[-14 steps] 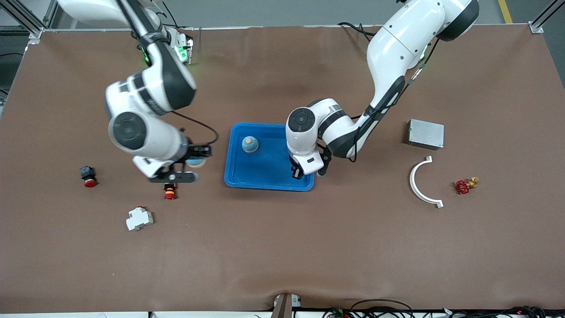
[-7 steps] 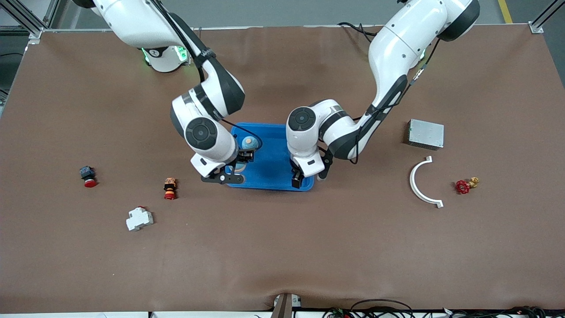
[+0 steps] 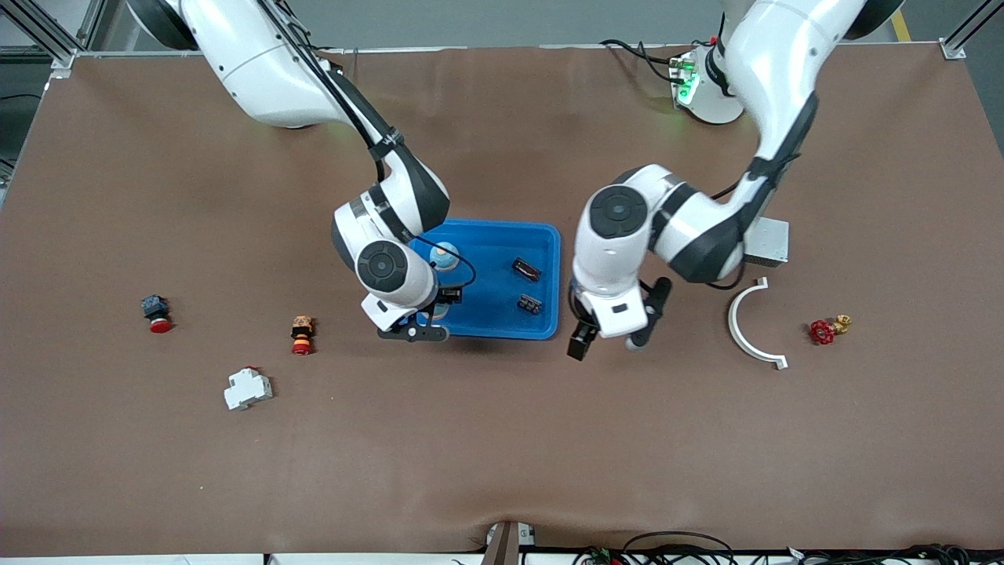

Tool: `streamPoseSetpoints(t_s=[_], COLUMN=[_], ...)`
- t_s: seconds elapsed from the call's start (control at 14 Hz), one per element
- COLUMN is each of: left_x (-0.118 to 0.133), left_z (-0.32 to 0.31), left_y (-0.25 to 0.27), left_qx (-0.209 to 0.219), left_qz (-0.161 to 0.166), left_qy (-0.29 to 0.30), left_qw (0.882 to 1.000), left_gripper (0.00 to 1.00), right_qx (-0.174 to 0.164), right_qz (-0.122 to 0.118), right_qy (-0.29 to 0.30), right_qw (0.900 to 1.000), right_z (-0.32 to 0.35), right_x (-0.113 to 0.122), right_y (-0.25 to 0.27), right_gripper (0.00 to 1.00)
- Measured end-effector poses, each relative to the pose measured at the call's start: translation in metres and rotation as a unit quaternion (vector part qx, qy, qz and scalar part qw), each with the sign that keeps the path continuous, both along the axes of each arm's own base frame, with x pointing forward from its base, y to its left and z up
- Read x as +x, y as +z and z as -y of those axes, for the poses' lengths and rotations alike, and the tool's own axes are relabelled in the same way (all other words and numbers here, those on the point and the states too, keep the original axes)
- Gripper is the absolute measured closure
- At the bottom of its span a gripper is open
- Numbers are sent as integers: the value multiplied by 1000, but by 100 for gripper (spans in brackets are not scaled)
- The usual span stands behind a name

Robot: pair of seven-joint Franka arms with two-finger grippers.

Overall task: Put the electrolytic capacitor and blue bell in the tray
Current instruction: 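Release both items in the tray and lift both grippers away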

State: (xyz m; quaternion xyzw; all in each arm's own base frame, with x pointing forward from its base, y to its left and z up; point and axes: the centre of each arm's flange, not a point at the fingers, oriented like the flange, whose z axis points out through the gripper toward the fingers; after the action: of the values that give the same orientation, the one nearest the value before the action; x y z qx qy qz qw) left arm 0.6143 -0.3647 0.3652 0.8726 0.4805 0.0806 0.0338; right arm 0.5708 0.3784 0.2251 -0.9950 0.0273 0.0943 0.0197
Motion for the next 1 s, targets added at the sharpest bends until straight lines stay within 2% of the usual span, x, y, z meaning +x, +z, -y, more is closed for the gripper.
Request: streamPoseSetpoints(t_s=[0.29,0.5,0.64,0.86,1.0], left_x=[13,30,38,44,46], left_z=[-57,-108,-133,-159,-177], left_y=[52,79,89,109,130], left_qx=[31,43,54,67,78], left_qz=[-15,-6,-2,9,3], left_qy=[-105,-159,-207,-242,-264], left_qw=[994,986,977,968,961], left_gripper=[0,0,0,0,0], right_qx=[-6,-9,-10,-10,-9], right_qz=[-10,-13,-14,-14,-14], right_qy=[0,0,8,14,15], right_qw=[1000,1000,1000,1000,1000], right_z=[1,3,8,13,13], right_x=[-3,-3,-1,2,2], right_y=[-18,-26,-30,-33,-33], right_gripper=[34,34,34,34,34])
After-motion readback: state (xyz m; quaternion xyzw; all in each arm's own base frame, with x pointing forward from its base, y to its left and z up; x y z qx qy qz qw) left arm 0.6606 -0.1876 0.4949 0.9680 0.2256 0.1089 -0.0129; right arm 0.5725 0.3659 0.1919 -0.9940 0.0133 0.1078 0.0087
